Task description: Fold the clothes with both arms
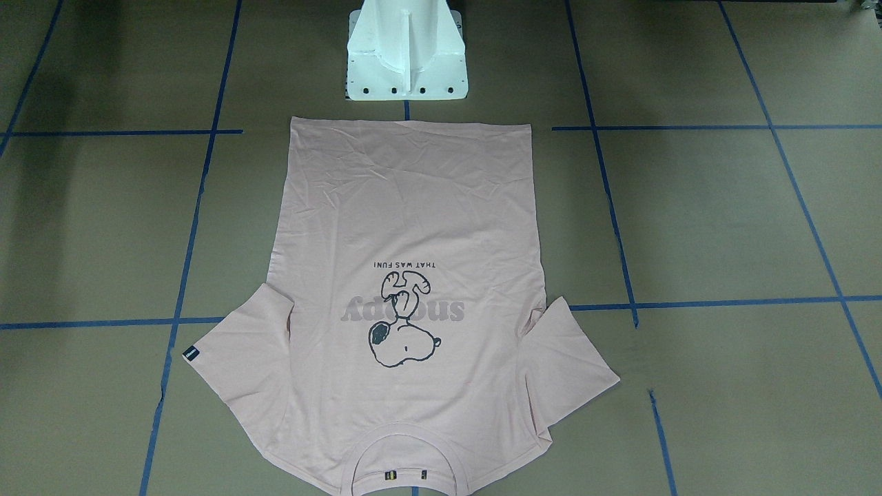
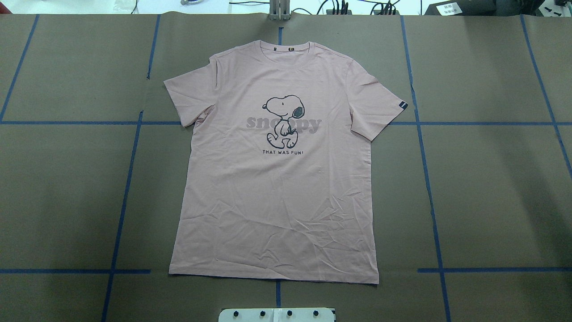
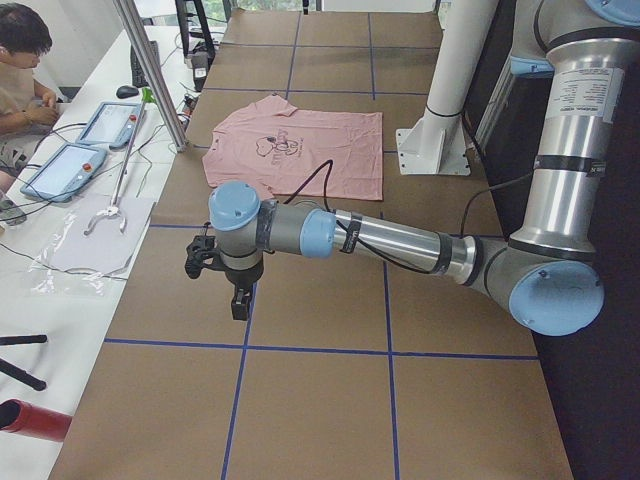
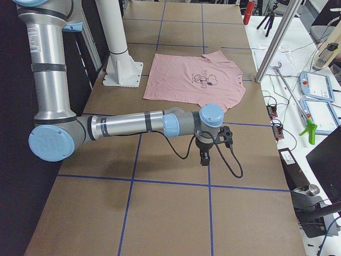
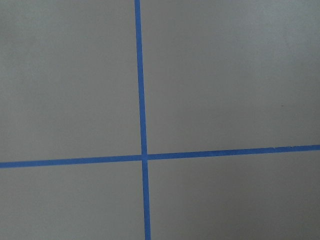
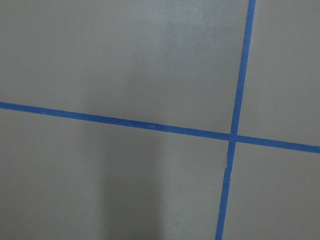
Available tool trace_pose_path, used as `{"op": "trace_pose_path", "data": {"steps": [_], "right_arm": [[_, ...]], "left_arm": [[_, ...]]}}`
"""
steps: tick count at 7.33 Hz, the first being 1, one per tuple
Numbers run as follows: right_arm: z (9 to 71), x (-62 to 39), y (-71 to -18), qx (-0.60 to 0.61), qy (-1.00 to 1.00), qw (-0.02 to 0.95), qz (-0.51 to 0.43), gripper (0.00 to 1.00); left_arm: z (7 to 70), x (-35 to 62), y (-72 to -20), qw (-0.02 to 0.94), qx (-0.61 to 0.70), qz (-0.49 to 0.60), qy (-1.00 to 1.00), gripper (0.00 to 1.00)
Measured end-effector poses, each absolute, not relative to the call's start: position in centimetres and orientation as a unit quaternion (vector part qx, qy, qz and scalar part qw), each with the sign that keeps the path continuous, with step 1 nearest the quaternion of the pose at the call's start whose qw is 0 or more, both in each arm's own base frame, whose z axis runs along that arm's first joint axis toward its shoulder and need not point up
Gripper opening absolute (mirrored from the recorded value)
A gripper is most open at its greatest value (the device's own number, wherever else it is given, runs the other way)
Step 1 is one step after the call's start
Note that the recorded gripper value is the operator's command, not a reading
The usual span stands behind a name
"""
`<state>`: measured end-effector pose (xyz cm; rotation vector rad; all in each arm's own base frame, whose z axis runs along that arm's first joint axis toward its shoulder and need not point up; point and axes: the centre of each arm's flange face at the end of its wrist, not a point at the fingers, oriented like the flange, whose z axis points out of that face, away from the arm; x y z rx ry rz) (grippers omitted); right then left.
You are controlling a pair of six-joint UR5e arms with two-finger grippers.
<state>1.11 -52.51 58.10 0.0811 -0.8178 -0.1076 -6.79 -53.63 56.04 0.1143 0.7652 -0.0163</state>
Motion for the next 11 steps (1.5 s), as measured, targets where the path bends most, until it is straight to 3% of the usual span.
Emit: {"op": "trace_pose_path", "data": {"steps": [9, 11], "right_arm": [[58.1, 0.9, -52.7, 0.044, -0.398, 0.915, -0.056, 1.00], [57.1, -2.3, -53.7, 0.053, -0.399, 0.911, -0.091, 1.00]], "left_arm": [[57.9, -5.8, -55.1, 0.918, 0.125, 0.108, 0.360, 1.00], [57.2, -4.7, -55.3, 0.911, 0.139, 0.125, 0.369, 1.00]]}}
